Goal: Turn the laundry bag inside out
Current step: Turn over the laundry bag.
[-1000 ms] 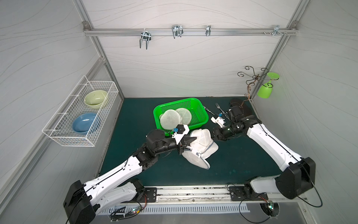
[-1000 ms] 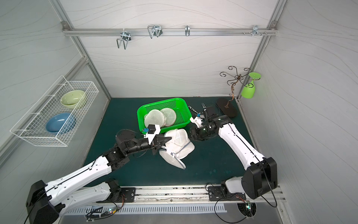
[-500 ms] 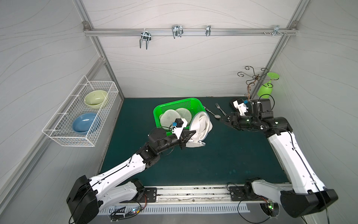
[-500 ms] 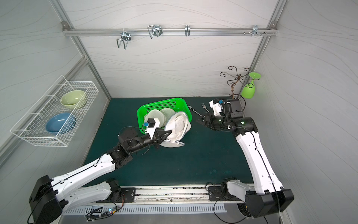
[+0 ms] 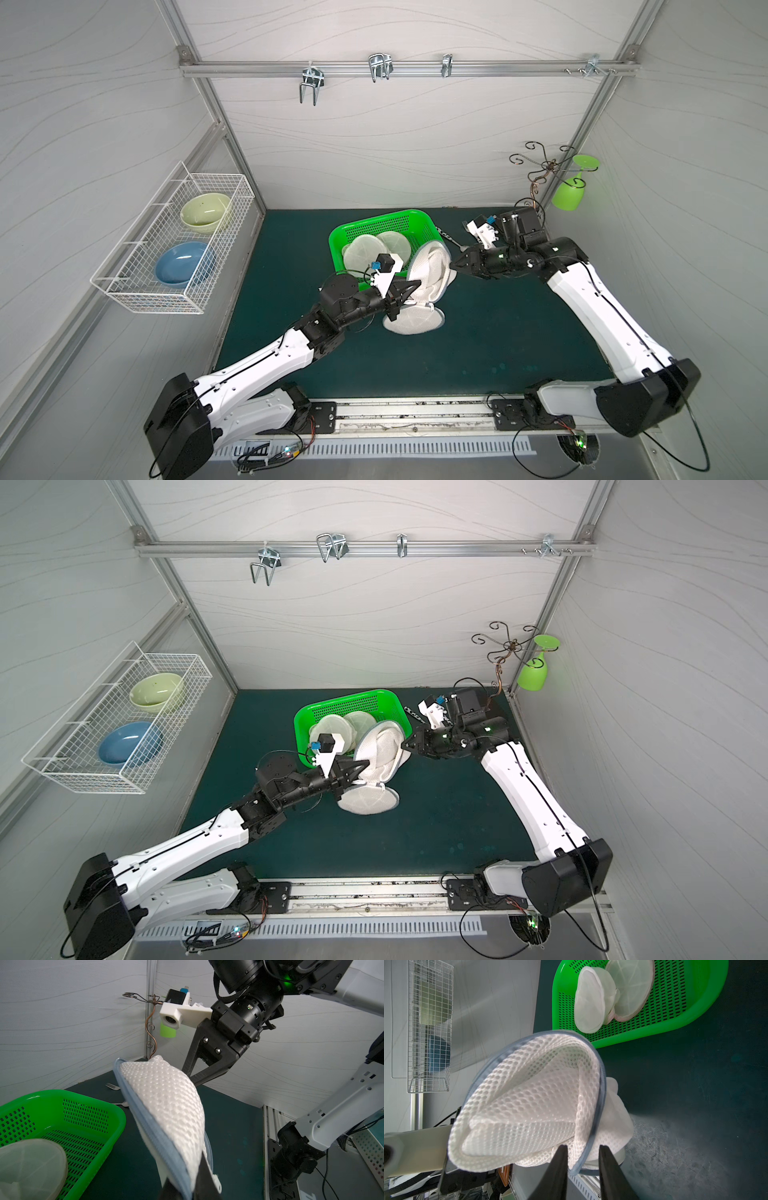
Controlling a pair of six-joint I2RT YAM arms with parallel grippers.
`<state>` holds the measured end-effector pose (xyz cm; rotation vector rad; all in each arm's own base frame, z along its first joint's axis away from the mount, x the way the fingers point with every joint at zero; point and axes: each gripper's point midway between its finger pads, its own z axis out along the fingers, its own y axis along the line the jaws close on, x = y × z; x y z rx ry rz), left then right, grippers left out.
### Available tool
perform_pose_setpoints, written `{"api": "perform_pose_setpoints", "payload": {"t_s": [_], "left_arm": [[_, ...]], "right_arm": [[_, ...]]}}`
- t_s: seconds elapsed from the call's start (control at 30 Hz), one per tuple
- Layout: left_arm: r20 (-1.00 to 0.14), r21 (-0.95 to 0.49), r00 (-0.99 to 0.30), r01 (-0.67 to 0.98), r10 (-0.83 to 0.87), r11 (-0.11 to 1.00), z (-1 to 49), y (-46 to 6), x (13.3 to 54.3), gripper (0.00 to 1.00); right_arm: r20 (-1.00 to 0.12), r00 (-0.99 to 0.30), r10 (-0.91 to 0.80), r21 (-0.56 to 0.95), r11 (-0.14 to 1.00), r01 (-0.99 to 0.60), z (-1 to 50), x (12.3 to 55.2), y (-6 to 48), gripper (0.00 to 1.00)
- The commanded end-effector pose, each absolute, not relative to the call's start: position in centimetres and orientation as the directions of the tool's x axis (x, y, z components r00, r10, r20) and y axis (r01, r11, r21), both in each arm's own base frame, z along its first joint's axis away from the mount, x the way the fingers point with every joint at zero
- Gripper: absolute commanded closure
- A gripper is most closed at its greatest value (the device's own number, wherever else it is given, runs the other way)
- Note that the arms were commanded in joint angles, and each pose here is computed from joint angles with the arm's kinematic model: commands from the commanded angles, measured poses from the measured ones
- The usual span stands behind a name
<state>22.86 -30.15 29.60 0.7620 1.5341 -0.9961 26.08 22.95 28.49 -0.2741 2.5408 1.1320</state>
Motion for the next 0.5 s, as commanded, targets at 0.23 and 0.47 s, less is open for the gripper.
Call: {"api": "perform_pose_setpoints", "payload": {"t_s": [0.23, 0.47], "left_arm": [[-0.986, -0.16, -0.131, 0.906, -0.098, 0.392, 32.2, -30.5, 22.3, 1.0], [-0.987, -0.159, -0.131, 0.907, -0.098, 0.389, 32.2, -30.5, 22.3, 1.0]], "right_arm": [[-0.408, -0.912, -0.043, 0.659, 0.677, -0.327, 28.2, 27.0, 23.5, 0.91], [-0.405, -0.914, -0.034, 0.662, 0.679, -0.319, 28.2, 27.0, 23.4, 0.86]]}}
